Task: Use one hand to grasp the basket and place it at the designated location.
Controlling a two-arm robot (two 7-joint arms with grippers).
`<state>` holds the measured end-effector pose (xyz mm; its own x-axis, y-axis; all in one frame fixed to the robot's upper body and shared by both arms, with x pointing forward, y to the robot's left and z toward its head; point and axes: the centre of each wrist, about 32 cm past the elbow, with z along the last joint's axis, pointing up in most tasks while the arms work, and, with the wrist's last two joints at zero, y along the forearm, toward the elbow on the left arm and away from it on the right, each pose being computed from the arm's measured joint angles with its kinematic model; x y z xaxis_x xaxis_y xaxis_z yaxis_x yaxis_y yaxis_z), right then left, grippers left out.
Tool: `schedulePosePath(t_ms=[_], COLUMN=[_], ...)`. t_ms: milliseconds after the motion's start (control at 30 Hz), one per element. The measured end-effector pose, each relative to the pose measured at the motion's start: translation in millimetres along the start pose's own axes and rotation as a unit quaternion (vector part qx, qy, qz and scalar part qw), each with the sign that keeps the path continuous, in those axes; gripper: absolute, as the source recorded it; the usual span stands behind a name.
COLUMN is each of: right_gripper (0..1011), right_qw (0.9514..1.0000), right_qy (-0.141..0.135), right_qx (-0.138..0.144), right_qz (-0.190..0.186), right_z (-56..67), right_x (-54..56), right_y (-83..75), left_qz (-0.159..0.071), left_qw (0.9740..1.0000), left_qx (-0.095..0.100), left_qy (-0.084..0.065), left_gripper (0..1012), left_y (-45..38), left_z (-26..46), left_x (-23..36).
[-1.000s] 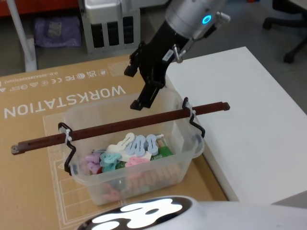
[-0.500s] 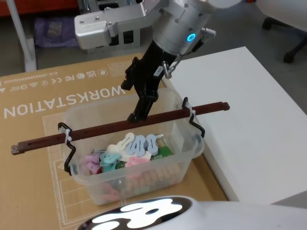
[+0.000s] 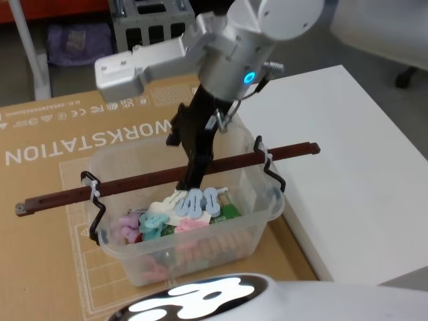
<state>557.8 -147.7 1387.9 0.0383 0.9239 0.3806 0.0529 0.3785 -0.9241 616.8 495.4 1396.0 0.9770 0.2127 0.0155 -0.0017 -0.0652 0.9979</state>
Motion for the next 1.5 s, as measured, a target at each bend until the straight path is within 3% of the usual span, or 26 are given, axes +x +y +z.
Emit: schedulePosePath(t_ms=[700, 1033, 1300, 1500], right_gripper=[1000, 1000, 1000, 902], right_qw=[0.9994, 0.9983, 0.9981, 0.9981], right_qy=[-0.011, -0.013, -0.007, -0.002], right_qx=[0.010, 0.013, 0.011, 0.007], right_qz=[0.031, 0.055, 0.061, 0.061], right_z=[6.6, 5.5, 2.7, 0.5], right_x=[4.8, 6.7, 7.5, 7.6], right_y=[28.4, 49.5, 54.0, 53.5], left_qz=[0.000, 0.000, 0.000, 0.000], left_qw=[1.0000, 1.0000, 1.0000, 1.0000], left_qx=[0.000, 0.000, 0.000, 0.000], left_qy=[0.000, 0.000, 0.000, 0.000], left_gripper=[0, 0, 0, 0], left_y=[0.0, 0.0, 0.0, 0.0], left_z=[0.0, 0.0, 0.0, 0.0], left_x=[0.0, 0.0, 0.0, 0.0])
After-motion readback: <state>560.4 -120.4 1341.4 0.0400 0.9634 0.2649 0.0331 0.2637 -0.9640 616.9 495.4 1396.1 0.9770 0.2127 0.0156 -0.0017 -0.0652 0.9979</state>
